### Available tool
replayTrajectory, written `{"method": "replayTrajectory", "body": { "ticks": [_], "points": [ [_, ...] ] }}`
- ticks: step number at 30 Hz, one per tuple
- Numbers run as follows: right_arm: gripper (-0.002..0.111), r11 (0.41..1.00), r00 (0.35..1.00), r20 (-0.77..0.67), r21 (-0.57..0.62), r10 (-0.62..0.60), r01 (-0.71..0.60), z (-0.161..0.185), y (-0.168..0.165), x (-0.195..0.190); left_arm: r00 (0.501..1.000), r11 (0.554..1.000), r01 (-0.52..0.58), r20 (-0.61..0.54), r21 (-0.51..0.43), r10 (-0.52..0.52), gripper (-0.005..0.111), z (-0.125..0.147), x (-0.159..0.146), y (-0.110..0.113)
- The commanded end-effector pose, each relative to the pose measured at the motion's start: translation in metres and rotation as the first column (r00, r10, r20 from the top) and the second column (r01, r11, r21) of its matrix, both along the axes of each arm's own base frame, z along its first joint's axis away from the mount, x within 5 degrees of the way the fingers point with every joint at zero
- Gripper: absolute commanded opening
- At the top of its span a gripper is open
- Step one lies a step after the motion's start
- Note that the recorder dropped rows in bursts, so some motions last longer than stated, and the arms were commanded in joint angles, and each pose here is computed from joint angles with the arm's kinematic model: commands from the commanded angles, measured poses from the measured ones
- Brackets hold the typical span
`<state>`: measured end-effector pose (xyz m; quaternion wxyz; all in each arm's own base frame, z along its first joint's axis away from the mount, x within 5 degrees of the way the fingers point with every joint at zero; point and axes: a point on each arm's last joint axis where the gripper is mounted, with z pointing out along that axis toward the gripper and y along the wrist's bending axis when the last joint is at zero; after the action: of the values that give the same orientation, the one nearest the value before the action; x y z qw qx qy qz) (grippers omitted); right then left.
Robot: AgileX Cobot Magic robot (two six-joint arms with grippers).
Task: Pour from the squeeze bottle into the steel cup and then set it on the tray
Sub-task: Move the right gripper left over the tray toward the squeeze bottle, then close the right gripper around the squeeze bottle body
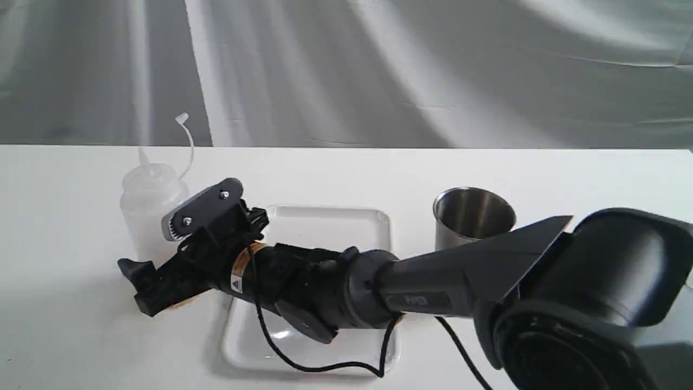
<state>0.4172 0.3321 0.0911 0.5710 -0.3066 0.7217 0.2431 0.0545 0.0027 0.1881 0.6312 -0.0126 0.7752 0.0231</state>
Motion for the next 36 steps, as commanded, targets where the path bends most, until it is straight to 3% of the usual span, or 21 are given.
{"method": "replayTrajectory", "body": {
  "ticks": [1, 36],
  "points": [
    [0.105, 1.000, 1.000, 0.019, 0.014, 0.000, 0.000, 0.005, 0.002, 0.007, 1.000, 1.000, -0.001, 0.007, -0.005, 0.001, 0.008, -0.001, 0.000, 0.000],
    [0.105, 0.997, 0.998, 0.060, 0.072, -0.002, -0.002, -0.013, 0.016, 0.026, 1.000, 1.000, -0.001, 0.007, -0.007, 0.001, 0.008, -0.001, 0.000, 0.000]
  ]
}}
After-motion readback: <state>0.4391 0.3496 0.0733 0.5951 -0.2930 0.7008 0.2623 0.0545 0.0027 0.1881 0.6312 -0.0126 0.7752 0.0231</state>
